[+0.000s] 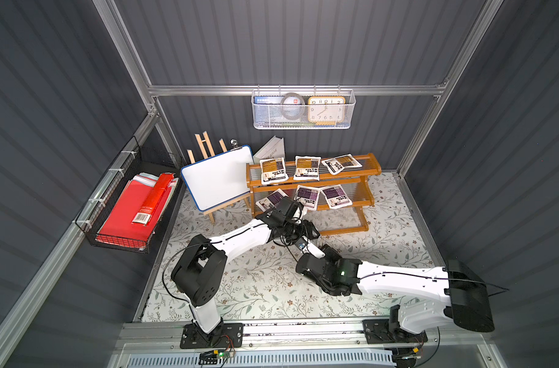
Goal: Place the bagged coffee beans on the shelf by color
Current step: Pick up the bagged coffee beans at the center of the board.
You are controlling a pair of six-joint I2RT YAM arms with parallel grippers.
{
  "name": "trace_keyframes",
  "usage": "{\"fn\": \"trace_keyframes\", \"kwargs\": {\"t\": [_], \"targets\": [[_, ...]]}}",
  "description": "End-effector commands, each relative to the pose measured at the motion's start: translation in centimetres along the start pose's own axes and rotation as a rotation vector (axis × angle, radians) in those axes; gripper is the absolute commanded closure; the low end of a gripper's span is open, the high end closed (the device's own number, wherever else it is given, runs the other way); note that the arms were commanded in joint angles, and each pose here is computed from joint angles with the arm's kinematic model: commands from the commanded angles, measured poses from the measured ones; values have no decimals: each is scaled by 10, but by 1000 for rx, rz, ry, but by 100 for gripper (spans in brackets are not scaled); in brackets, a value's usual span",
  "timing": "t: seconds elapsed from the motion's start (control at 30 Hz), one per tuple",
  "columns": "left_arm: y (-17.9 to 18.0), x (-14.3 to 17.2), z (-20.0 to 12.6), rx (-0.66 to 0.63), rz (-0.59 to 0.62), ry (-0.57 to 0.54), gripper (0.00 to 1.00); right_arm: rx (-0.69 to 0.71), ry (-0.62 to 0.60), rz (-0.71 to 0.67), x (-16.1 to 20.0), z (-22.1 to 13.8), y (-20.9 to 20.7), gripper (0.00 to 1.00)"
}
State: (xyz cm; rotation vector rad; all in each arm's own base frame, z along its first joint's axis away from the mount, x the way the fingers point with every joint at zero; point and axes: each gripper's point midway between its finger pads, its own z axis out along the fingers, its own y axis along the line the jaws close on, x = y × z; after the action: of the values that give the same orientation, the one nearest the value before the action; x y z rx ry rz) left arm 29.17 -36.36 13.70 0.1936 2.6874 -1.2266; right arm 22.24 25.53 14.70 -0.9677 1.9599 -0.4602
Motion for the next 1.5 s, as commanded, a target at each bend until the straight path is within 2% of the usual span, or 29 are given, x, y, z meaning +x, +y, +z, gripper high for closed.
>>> {"fn": "trace_keyframes", "kwargs": {"t": [0.0,0.17,0.33,0.7,0.93,1.33,1.47], "targets": [[-4,5,9,11,2,18,42,-5,-65,42,-29,-6,8,100],[-1,13,13,7,2,43,46,15,-79,16,-38,-6,19,100],[7,19,18,-14,1,63,58,9,-95,8,-43,-11,33,100],[26,29,18,-92,9,93,100,48,-99,-36,-44,-9,43,100],[32,33,10,-127,-3,82,100,42,-84,27,-38,-8,44,100],[24,21,12,-120,11,59,100,-27,-103,84,-41,-10,52,100],[13,16,15,-74,28,55,86,-23,-111,77,-45,-11,51,100]]}}
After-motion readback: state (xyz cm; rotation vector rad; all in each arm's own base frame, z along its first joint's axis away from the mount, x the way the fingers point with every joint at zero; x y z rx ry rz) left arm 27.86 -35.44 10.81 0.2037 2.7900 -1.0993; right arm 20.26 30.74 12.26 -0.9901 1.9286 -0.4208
